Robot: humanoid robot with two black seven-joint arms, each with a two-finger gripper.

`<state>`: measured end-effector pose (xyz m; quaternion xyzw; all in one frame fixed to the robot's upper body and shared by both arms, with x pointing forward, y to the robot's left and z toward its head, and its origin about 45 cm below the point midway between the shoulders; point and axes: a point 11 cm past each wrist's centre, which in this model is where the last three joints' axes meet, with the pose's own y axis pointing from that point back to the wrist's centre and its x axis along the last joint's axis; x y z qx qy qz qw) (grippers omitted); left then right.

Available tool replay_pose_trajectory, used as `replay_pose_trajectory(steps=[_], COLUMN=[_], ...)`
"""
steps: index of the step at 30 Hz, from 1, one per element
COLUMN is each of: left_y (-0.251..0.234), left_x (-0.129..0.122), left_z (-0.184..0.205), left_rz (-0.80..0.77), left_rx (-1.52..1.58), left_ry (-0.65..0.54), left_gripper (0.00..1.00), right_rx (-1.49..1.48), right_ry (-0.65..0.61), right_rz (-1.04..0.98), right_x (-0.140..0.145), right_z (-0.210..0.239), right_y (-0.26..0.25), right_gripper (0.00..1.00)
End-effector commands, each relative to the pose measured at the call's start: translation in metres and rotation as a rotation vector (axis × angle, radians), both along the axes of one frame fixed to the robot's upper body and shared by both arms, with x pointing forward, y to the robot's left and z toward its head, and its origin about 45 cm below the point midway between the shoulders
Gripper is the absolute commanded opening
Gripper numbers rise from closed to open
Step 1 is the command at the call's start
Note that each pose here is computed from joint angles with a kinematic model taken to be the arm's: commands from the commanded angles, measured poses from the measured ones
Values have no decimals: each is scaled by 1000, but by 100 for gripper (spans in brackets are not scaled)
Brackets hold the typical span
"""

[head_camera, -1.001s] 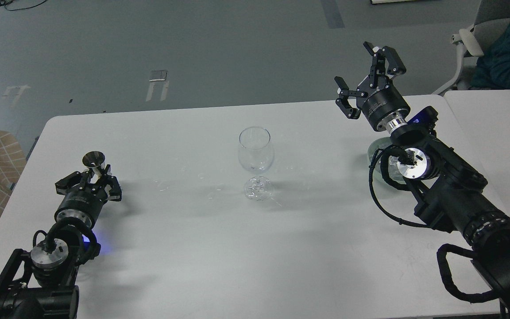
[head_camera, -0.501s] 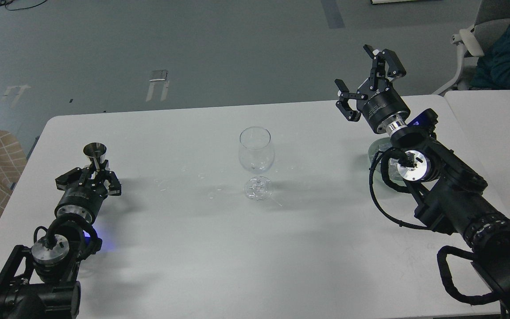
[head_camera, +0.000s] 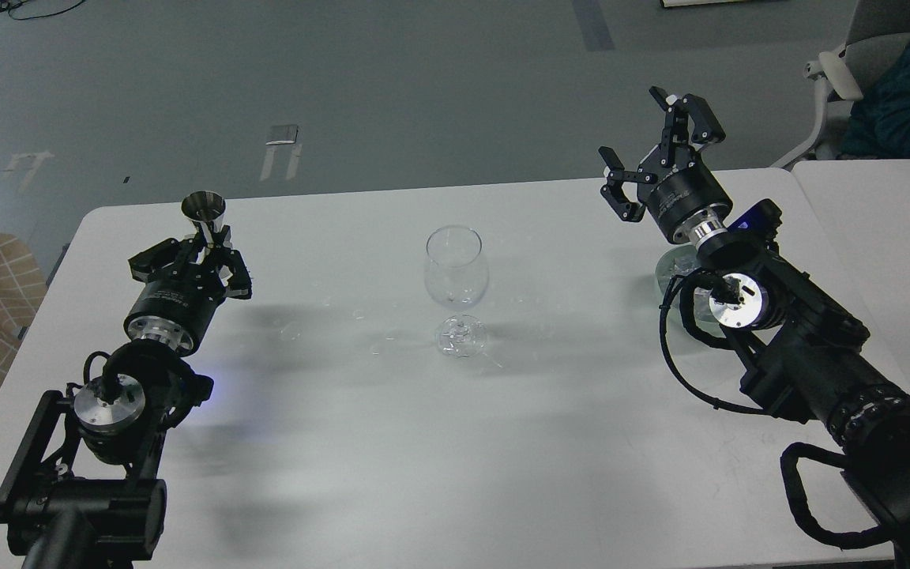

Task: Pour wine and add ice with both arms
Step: 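Carry the jigger with the left gripper to beside the wine glass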

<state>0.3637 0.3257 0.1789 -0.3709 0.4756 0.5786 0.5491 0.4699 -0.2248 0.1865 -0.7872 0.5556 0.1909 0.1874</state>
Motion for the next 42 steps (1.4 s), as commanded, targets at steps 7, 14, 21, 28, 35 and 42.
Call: replay_pose_trajectory(steps=[7, 14, 21, 28, 35, 42], left_y=[-45, -77, -102, -124, -142, -163], left_x=[-17, -23, -23, -23, -20, -16], left_z=[23, 27, 38, 54, 60, 71], left_rz=[-92, -159, -210, -257, -291, -356], left_rx=[14, 80, 114, 149, 228, 303], left_ry=[29, 79, 106, 83, 92, 55], left_gripper=[0, 0, 0, 0, 0, 0], right_rx=[-7, -10, -10, -8, -8, -8], right_ry=[2, 7, 8, 12, 22, 25], right_rz=[7, 9, 10, 8, 7, 8], right_x=[-1, -2, -2, -4, -7, -7], right_z=[-1, -4, -4, -6, -12, -12], right_y=[2, 2, 2, 1, 0, 0], right_gripper=[100, 100, 100, 100, 100, 100])
